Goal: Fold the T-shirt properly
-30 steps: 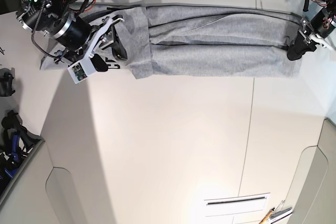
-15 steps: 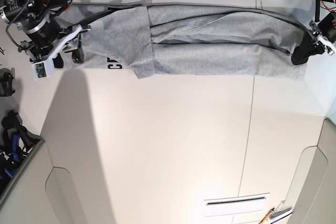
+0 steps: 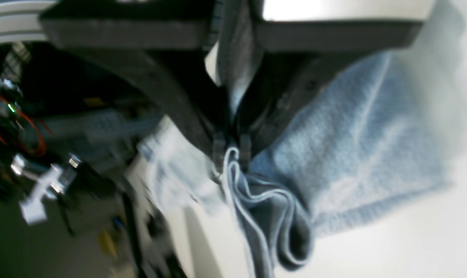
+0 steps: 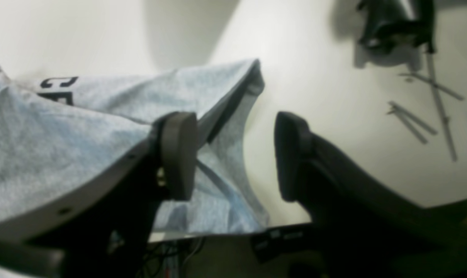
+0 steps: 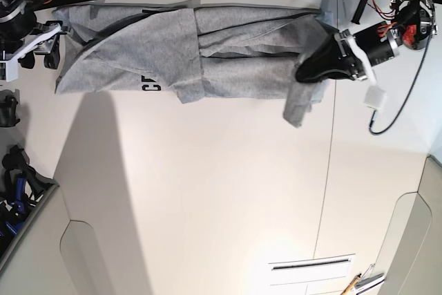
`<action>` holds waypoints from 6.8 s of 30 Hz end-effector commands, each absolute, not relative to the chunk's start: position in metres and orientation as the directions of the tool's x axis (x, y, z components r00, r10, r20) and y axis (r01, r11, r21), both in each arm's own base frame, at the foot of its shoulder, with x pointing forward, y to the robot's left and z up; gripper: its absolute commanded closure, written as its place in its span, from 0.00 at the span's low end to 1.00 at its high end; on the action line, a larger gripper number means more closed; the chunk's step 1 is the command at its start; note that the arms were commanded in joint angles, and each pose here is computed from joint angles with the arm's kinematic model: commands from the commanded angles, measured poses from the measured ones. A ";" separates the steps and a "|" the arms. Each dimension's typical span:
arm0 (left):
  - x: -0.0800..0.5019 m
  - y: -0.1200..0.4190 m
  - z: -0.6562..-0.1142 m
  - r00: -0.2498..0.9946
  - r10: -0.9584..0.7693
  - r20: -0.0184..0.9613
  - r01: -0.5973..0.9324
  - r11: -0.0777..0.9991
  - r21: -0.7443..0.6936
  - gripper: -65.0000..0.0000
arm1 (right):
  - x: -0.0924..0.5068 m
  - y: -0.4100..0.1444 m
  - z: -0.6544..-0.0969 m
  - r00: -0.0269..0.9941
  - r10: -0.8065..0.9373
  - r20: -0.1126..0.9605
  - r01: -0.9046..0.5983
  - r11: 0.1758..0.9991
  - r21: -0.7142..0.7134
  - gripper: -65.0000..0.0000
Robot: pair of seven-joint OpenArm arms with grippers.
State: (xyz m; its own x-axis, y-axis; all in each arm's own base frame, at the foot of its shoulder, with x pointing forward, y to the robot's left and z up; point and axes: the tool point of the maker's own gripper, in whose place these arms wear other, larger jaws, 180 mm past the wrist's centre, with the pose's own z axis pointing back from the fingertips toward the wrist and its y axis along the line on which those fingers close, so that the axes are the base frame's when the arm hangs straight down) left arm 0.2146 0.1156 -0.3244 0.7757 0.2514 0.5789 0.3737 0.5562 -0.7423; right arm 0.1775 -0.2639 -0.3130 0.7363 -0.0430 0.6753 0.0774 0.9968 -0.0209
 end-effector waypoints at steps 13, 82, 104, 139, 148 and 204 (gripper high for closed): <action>0.211 -0.014 -0.298 0.781 0.155 0.604 0.551 0.284 -0.785 1.00 | 0.174 -0.269 -0.339 0.753 -0.129 0.646 0.110 0.992 0.069 0.51; 0.268 0.051 -0.313 0.649 0.068 0.758 0.584 0.594 -0.554 0.60 | 0.183 -0.245 -0.436 0.896 -0.287 0.338 0.065 0.838 0.541 0.38; 0.275 0.134 -0.324 0.639 0.134 0.758 0.417 0.768 -0.487 0.88 | 0.184 -0.232 -0.429 0.920 -0.203 0.336 -0.004 0.851 0.525 1.00; 0.200 0.187 -0.431 0.864 0.125 0.487 0.143 0.868 -0.476 1.00 | 0.213 0.024 -0.292 0.746 -0.121 0.654 -0.544 0.457 0.704 1.00; 0.201 0.185 -0.429 0.860 0.138 0.491 0.142 0.860 -0.491 1.00 | 0.193 0.094 -0.280 0.697 -0.003 0.717 -0.670 0.354 0.653 1.00; 0.236 0.238 -0.367 0.720 0.184 0.670 0.137 0.907 -0.397 1.00 | 0.246 0.092 -0.273 0.524 0.216 0.824 -0.797 0.466 0.384 1.00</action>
